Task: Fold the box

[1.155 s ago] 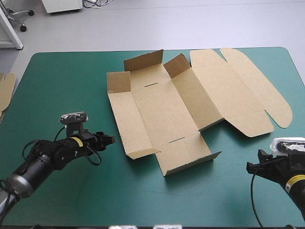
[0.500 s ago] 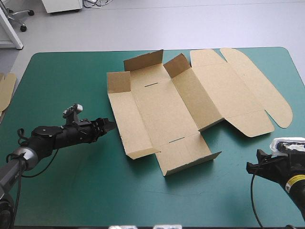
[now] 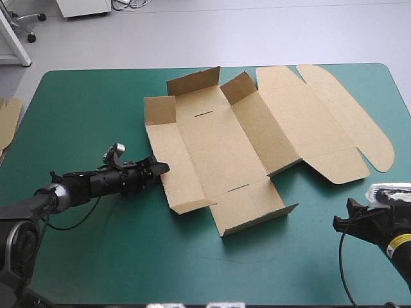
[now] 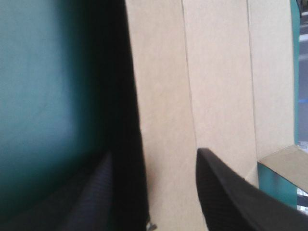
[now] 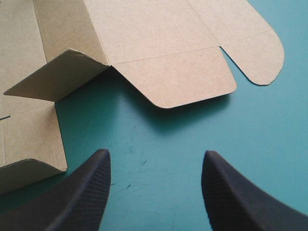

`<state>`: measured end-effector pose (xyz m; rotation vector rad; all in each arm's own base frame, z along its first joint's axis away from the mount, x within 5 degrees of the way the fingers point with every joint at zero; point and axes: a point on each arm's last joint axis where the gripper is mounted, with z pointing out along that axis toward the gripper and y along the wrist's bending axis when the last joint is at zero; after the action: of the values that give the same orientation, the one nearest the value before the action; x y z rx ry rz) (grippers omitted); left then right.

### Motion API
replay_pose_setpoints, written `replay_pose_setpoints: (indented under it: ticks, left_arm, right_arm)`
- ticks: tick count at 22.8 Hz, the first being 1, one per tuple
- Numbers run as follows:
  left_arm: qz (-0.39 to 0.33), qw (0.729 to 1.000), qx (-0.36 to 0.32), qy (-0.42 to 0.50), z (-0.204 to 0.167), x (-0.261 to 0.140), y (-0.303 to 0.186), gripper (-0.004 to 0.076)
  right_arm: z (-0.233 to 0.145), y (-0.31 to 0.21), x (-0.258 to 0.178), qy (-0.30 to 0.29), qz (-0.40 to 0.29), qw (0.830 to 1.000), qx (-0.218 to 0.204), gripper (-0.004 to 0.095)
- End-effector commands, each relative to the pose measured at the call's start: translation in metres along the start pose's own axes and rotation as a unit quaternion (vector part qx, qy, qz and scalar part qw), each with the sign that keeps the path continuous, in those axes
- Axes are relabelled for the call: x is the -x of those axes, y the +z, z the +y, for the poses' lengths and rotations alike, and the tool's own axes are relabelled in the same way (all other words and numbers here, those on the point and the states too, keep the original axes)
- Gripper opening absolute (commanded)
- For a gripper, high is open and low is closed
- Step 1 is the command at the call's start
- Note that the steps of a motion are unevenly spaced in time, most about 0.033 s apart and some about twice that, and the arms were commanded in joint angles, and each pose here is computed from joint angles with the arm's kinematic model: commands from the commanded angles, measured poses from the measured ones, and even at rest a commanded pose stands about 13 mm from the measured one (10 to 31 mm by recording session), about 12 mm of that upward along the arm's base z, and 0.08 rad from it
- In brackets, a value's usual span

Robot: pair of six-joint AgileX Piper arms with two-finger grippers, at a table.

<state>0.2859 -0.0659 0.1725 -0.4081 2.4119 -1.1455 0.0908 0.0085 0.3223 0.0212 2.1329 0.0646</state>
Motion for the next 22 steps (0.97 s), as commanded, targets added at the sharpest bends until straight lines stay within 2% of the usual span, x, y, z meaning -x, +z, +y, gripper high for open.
replay_pose_setpoints:
  ticks: [1, 7, 11, 13, 15, 16, 18, 22]
  left_arm:
    - [-0.007, 0.999, -0.054, 0.002, -0.02, 0.0, 0.011, 0.038]
    - [-0.016, 0.997, -0.063, 0.03, -0.031, 0.004, 0.022, 0.0371]
    - [-0.026, 0.996, -0.048, 0.07, -0.044, 0.01, 0.028, 0.0328]
    - [-0.035, 0.996, -0.038, 0.074, -0.045, 0.013, 0.028, 0.0285]
    - [-0.044, 0.996, -0.03, 0.073, -0.044, 0.015, 0.028, 0.0183]
    - [-0.045, 0.995, -0.029, 0.081, -0.045, 0.016, 0.028, 0.008]
    - [-0.046, 0.994, -0.03, 0.095, -0.046, 0.017, 0.028, -0.0014]
    - [-0.036, 0.986, -0.036, 0.159, -0.053, 0.02, 0.027, -0.0014]
  right_arm:
    - [0.002, -0.007, 0.017, -0.006, -0.044, 0.999, 0.007, 0.0535]
    - [0.002, -0.007, 0.017, -0.002, -0.044, 0.999, 0.008, 0.0535]
    - [0.002, -0.007, 0.017, -0.002, -0.046, 0.999, 0.008, 0.0514]
    - [0.002, -0.007, 0.017, -0.002, -0.046, 0.999, 0.008, 0.0509]
    - [0.002, -0.007, 0.017, -0.002, -0.046, 0.999, 0.008, 0.0508]
    - [0.002, -0.007, 0.017, -0.002, -0.046, 0.999, 0.008, 0.0508]
    - [0.002, -0.007, 0.017, -0.002, -0.046, 0.999, 0.008, 0.0505]
    - [0.002, -0.007, 0.017, -0.002, -0.046, 0.999, 0.008, 0.0496]
